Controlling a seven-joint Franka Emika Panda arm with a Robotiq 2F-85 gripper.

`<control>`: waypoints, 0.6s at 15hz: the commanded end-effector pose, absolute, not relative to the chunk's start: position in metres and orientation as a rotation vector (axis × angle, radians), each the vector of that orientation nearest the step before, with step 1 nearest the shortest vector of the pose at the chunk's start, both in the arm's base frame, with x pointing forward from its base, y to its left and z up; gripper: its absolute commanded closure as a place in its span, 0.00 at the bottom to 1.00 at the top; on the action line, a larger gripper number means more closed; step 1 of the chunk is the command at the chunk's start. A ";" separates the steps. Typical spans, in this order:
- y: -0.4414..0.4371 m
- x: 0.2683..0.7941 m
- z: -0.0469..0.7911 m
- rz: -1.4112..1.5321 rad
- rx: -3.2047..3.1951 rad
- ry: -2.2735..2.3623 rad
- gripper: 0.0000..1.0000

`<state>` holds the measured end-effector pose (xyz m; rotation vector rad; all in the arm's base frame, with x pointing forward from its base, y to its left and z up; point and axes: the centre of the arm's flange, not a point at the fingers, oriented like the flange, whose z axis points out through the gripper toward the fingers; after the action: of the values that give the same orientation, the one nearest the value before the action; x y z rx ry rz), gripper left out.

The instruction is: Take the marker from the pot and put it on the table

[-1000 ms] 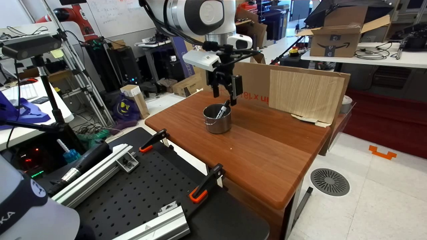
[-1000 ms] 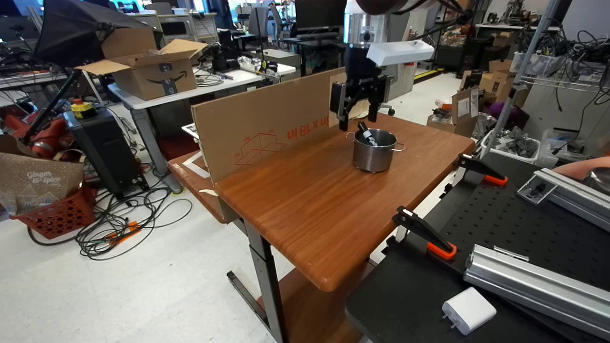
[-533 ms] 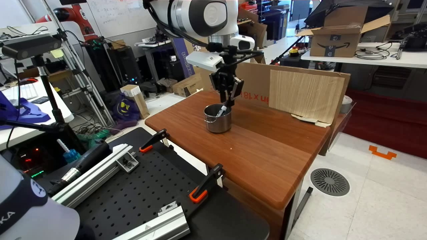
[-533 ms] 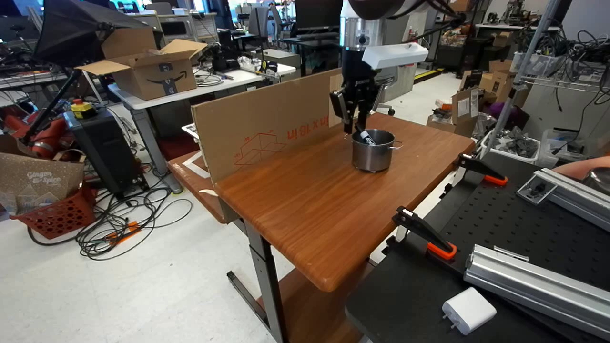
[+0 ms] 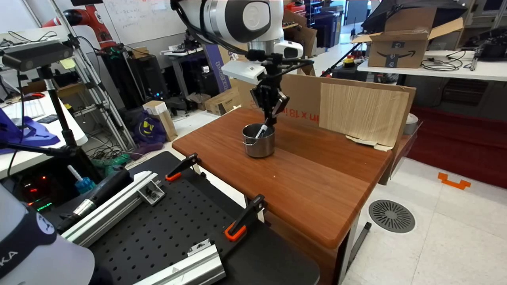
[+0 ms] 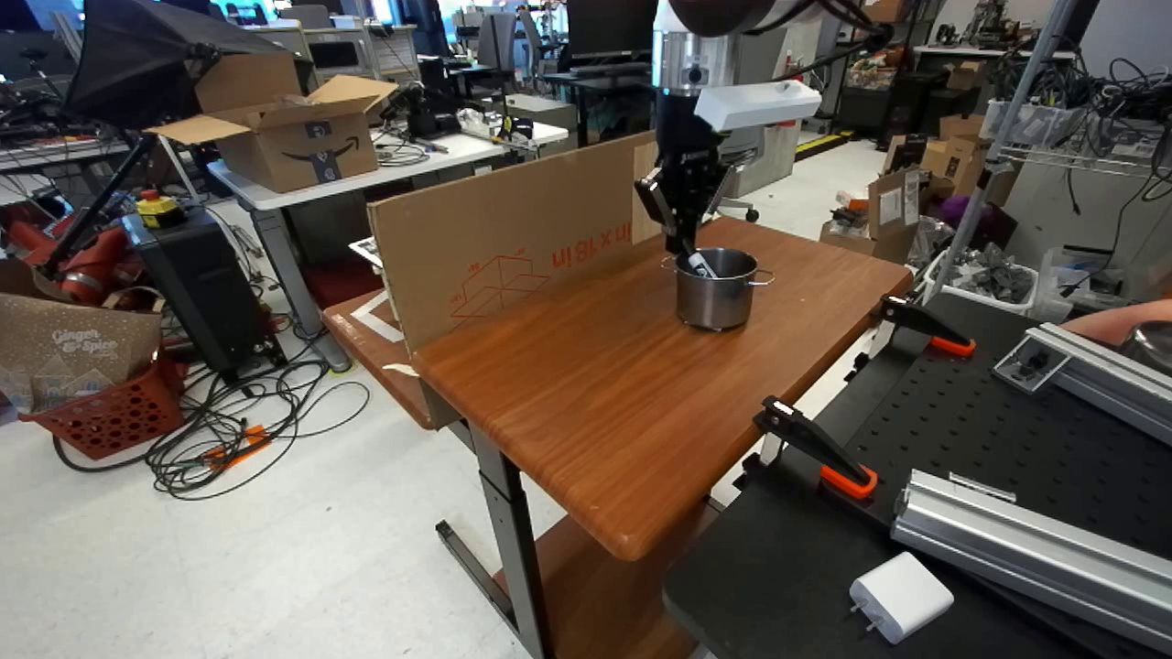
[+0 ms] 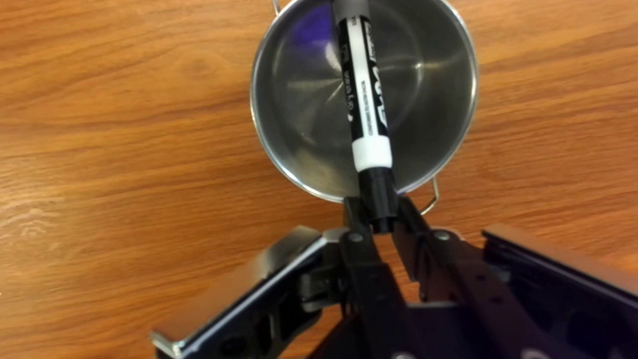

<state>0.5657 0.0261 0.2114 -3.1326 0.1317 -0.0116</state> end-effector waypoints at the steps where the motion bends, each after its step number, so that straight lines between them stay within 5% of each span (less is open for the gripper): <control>1: 0.024 0.566 0.218 0.002 -3.146 0.135 0.95; 9: -0.025 0.561 0.277 -0.081 -3.016 0.347 0.95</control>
<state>0.5705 -0.0080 0.2529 -3.0882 0.2764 -0.0877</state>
